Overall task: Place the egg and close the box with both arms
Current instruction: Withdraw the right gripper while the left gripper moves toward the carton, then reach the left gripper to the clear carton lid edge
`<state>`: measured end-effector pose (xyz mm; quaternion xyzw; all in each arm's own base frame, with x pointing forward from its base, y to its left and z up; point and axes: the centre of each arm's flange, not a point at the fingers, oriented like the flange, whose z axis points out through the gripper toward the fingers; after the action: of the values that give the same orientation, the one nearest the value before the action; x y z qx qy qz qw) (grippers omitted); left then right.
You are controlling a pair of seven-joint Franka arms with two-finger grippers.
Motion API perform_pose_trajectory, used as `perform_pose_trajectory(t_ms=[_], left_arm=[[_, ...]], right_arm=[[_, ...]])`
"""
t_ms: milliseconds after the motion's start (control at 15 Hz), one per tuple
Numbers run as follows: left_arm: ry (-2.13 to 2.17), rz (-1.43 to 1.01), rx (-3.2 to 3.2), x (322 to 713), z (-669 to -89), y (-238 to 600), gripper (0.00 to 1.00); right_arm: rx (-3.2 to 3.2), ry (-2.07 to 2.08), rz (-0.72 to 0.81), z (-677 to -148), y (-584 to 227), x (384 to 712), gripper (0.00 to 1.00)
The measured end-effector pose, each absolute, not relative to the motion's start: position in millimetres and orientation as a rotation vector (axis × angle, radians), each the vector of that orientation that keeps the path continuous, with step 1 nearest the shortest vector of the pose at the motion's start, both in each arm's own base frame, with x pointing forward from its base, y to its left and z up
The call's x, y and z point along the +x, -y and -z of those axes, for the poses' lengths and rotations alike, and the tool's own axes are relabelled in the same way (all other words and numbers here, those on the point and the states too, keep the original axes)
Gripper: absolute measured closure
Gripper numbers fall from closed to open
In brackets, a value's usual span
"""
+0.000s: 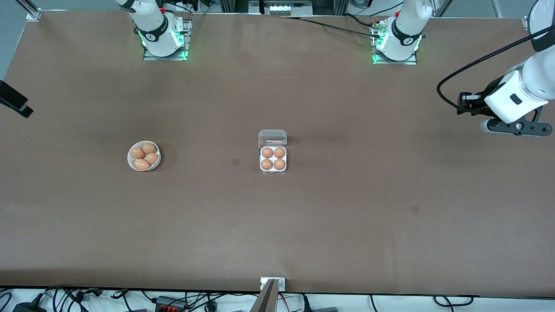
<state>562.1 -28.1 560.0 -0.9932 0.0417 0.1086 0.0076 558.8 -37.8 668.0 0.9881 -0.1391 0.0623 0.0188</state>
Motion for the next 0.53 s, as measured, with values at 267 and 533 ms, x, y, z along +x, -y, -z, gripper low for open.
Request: perform_pose_trajectory(t_ms=[267, 533], left_arm=[[-0.167, -0.434, -3.161, 556.1, -553.7, 49.2, 0.99], [-0.128, -0.497, -3.195, 551.1, -537.0, 117.8, 0.99]], right_arm=[[3.076, 0.385, -0.087, -647.4, 17.8, 567.0, 0.00], [3.091, 0.343, -0.055, -611.9, 0.3, 591.3, 0.00]])
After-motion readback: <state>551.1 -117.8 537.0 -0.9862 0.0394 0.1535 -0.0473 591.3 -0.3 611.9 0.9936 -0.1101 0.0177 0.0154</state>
